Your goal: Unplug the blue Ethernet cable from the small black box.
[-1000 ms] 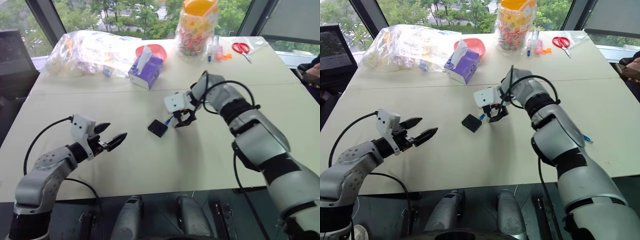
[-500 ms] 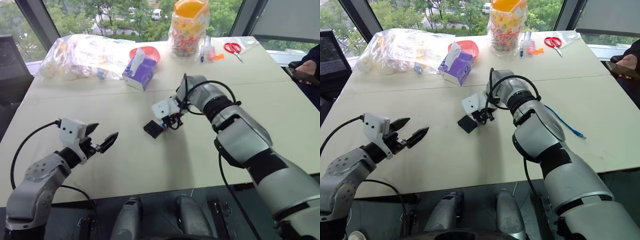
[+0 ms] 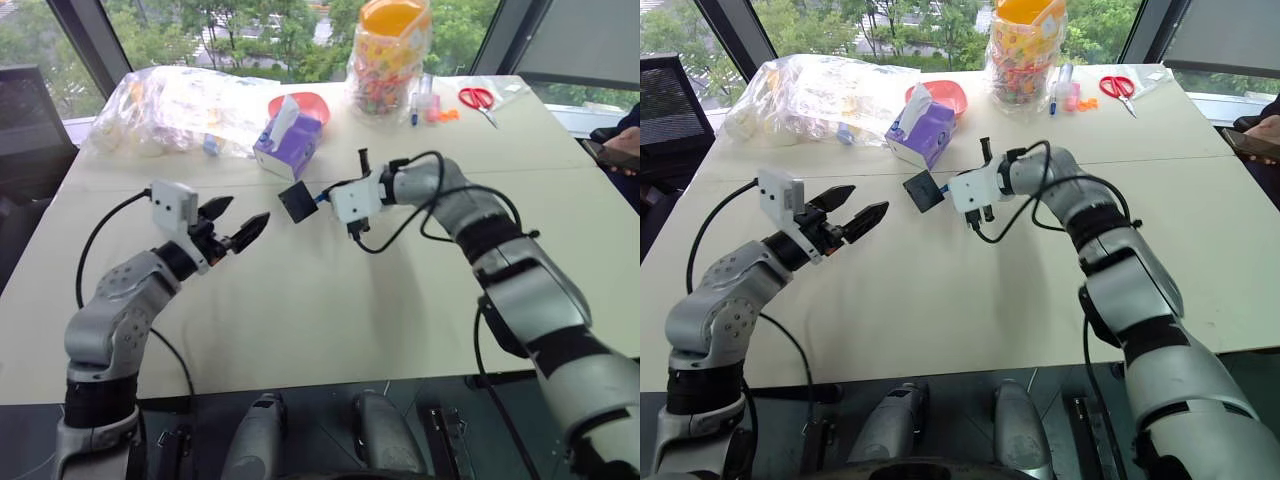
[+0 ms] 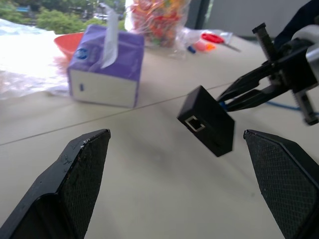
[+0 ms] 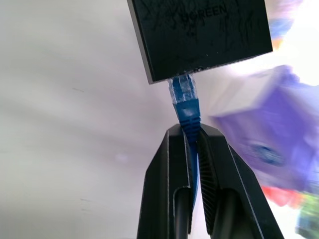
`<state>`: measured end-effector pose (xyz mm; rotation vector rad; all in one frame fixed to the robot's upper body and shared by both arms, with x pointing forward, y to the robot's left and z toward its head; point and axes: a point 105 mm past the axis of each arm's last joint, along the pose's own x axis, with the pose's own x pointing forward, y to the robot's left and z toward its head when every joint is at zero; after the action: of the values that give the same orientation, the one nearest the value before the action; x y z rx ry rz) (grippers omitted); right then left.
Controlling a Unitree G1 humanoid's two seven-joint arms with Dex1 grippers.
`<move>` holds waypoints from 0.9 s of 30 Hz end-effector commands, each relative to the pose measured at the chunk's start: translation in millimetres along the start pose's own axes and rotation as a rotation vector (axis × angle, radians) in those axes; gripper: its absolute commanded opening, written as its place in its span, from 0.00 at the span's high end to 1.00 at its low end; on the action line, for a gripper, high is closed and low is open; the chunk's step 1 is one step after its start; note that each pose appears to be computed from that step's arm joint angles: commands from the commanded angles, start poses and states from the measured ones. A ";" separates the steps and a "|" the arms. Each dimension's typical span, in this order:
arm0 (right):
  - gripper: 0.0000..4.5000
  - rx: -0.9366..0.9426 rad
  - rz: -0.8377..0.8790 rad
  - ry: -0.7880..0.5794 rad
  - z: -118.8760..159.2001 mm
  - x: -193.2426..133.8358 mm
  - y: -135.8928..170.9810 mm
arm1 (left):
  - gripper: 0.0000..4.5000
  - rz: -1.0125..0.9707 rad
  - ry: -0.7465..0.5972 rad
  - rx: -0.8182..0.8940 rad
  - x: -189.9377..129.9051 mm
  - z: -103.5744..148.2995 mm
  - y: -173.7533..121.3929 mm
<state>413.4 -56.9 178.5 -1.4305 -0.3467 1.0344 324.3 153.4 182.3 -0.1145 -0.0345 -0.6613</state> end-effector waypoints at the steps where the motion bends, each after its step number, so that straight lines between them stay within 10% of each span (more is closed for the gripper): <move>1: 0.98 -0.066 -0.232 -0.104 30.7 -8.4 -14.5 | 0.00 -0.111 -0.004 -0.044 11.1 7.3 -15.3; 16: 0.98 -0.094 -0.425 -0.066 56.0 -20.2 -7.9 | 0.00 -0.241 0.020 -0.028 35.3 16.7 -23.5; 27: 1.00 -0.101 -0.425 -0.072 58.3 -19.0 -11.4 | 0.89 -0.250 0.009 -0.016 33.8 20.8 -21.6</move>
<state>367.4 -36.7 185.6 -1.3378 -0.6549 0.7577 338.7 114.1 194.4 -0.1475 0.0189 -0.9149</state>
